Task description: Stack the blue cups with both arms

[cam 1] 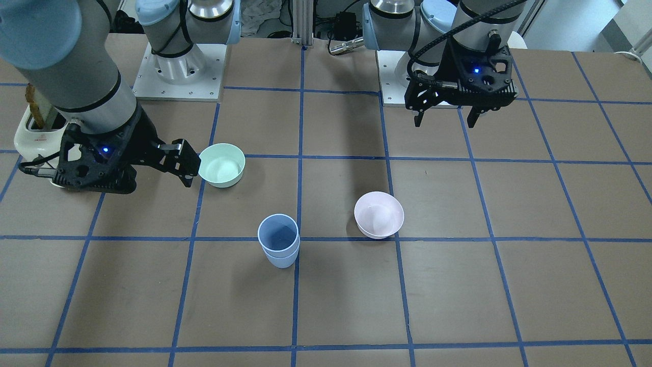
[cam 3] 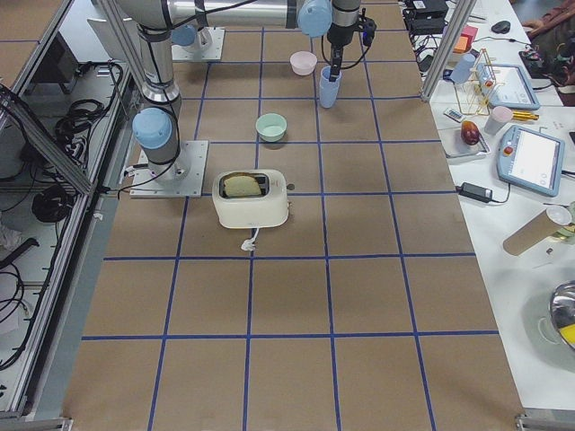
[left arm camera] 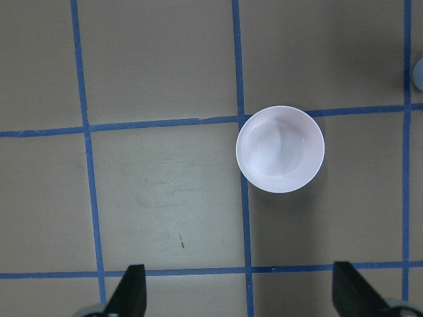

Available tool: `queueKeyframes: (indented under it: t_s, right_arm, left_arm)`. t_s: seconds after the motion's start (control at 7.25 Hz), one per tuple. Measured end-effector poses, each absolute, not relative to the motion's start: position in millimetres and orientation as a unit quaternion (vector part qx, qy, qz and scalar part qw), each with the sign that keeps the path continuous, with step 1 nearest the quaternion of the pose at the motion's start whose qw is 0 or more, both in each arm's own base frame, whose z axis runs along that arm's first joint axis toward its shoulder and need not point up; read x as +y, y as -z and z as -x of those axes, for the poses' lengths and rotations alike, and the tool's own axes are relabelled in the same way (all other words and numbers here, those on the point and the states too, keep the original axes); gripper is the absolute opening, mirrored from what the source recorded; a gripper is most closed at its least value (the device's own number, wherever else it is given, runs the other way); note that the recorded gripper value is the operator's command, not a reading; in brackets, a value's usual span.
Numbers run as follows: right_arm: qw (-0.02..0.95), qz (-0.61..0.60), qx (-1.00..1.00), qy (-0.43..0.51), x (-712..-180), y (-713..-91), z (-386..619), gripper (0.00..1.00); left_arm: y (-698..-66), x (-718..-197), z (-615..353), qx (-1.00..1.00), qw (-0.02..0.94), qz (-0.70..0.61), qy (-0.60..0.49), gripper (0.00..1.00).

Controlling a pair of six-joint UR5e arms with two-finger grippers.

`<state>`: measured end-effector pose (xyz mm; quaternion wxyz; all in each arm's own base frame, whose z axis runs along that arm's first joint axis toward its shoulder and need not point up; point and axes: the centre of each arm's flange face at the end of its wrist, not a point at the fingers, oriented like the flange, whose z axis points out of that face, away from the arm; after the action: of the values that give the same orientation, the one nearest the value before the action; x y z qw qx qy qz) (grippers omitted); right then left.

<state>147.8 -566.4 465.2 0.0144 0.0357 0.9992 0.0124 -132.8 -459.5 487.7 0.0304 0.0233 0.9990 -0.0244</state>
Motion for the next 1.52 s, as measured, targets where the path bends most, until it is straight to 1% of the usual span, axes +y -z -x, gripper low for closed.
queueKeyframes:
  t_s: [0.28, 0.55, 1.1, 1.52]
  right_arm:
    - [0.011, -0.023, 1.0, -0.01, -531.8, -473.0, -139.0, 1.0]
    - [-0.016, -0.026, 0.999, -0.025, -503.0, -483.7, -130.8, 1.0]
    - [-0.022, -0.026, 0.999, -0.025, -495.2, -491.6, -133.0, 1.0]
    - [0.002, -0.022, 1.0, -0.018, -496.2, -496.2, -138.4, 1.0]
  left_arm:
    - [-488.0, -459.5, 132.8, 0.999, 0.03, -0.023, 0.025, 1.0]
    - [-487.3, -460.1, 132.8, 0.999, 0.03, -0.022, 0.023, 1.0]
    - [-487.0, -460.4, 132.8, 0.999, 0.03, -0.023, 0.023, 1.0]
    - [-487.2, -460.3, 132.8, 0.999, 0.03, -0.022, 0.023, 1.0]
